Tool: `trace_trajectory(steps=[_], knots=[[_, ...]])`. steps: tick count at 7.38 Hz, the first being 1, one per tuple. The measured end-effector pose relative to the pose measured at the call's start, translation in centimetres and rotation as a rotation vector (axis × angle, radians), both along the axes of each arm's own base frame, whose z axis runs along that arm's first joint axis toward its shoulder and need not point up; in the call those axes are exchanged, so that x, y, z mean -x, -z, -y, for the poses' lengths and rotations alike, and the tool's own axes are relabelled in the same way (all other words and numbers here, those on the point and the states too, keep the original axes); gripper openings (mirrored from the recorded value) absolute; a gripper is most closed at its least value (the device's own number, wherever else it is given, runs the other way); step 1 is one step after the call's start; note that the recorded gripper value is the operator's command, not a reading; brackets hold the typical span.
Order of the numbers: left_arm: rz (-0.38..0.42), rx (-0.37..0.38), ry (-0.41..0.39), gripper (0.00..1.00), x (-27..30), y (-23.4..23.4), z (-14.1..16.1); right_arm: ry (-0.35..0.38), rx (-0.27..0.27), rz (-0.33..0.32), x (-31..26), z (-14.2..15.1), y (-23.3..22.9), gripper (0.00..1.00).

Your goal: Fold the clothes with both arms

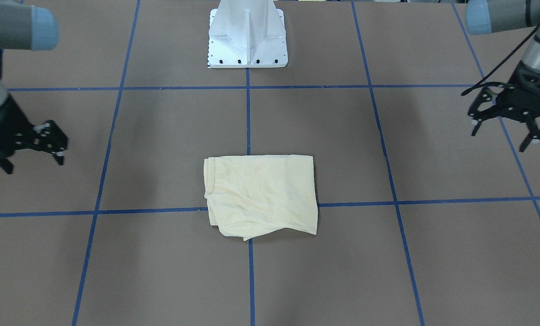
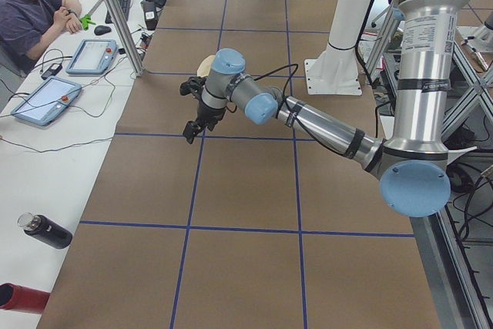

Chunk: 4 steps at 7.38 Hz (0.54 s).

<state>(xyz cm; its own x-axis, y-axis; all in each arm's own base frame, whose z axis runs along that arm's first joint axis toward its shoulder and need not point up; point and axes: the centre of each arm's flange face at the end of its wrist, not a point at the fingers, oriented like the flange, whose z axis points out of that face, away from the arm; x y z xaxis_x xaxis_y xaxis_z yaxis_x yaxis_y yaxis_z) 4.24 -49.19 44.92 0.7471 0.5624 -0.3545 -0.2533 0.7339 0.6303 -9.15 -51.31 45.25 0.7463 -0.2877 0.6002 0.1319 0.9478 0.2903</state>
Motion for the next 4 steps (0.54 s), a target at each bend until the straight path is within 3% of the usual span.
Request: trace_trajectory(steps=[2,4], knots=[[0.007,0.079,0.031,1.00,4.7,-5.2,-1.3,0.032,0.055,-0.005,-10.0,-6.1,-9.7,1.00],[-0.043,0.202,0.078,1.00,8.6,-11.2,-2.2,-0.030,0.152,0.013,-16.0,-13.5,-17.0,1.00]])
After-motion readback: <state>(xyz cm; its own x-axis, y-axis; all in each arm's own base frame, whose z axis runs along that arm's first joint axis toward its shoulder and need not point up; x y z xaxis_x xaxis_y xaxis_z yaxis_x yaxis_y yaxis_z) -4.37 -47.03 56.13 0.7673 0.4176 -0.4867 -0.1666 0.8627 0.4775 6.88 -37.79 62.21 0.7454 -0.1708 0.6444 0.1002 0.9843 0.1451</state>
